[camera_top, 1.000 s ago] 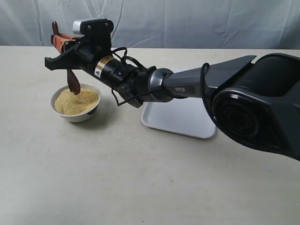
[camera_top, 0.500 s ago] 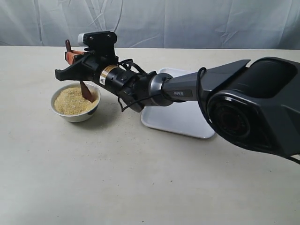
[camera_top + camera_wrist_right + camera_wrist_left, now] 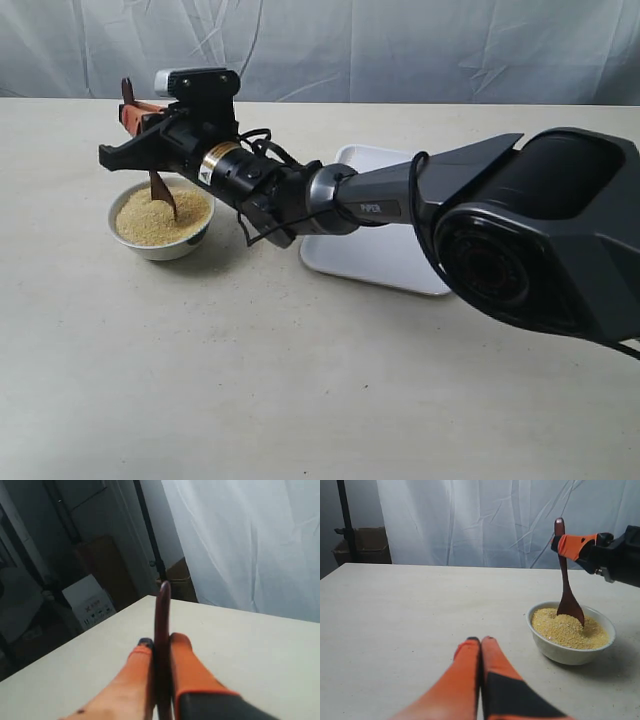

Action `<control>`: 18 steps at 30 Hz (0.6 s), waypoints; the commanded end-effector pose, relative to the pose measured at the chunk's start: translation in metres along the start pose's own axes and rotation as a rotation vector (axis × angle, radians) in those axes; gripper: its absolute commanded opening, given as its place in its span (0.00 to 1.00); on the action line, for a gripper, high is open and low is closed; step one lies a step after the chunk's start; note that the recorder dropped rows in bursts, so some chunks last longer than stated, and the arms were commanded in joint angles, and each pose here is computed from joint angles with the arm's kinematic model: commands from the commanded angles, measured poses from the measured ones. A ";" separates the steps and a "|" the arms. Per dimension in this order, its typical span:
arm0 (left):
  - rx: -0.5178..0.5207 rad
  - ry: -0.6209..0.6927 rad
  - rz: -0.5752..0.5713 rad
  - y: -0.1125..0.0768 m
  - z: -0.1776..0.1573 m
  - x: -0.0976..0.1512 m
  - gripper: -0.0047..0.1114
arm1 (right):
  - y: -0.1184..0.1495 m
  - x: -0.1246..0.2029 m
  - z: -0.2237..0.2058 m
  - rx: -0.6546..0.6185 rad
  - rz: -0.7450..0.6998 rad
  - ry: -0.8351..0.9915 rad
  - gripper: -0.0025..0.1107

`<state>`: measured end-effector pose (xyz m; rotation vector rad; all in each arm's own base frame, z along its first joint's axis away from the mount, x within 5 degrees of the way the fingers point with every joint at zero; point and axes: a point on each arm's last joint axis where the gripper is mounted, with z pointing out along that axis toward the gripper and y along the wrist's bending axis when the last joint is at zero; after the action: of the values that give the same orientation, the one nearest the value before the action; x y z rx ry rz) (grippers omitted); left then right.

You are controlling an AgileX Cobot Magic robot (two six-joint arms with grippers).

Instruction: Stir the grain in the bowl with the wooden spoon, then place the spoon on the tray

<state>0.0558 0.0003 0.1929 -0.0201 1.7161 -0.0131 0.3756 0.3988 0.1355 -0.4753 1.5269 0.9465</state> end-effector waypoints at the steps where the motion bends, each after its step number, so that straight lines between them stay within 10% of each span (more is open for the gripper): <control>1: 0.000 -0.009 0.004 0.000 0.000 0.000 0.04 | 0.003 -0.031 0.000 -0.004 -0.019 -0.061 0.02; 18: 0.000 -0.009 0.004 0.000 0.000 0.000 0.04 | -0.004 0.012 0.000 0.093 -0.027 0.096 0.02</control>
<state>0.0558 0.0003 0.1929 -0.0201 1.7161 -0.0131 0.3774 0.3973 0.1296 -0.4743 1.6451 0.8315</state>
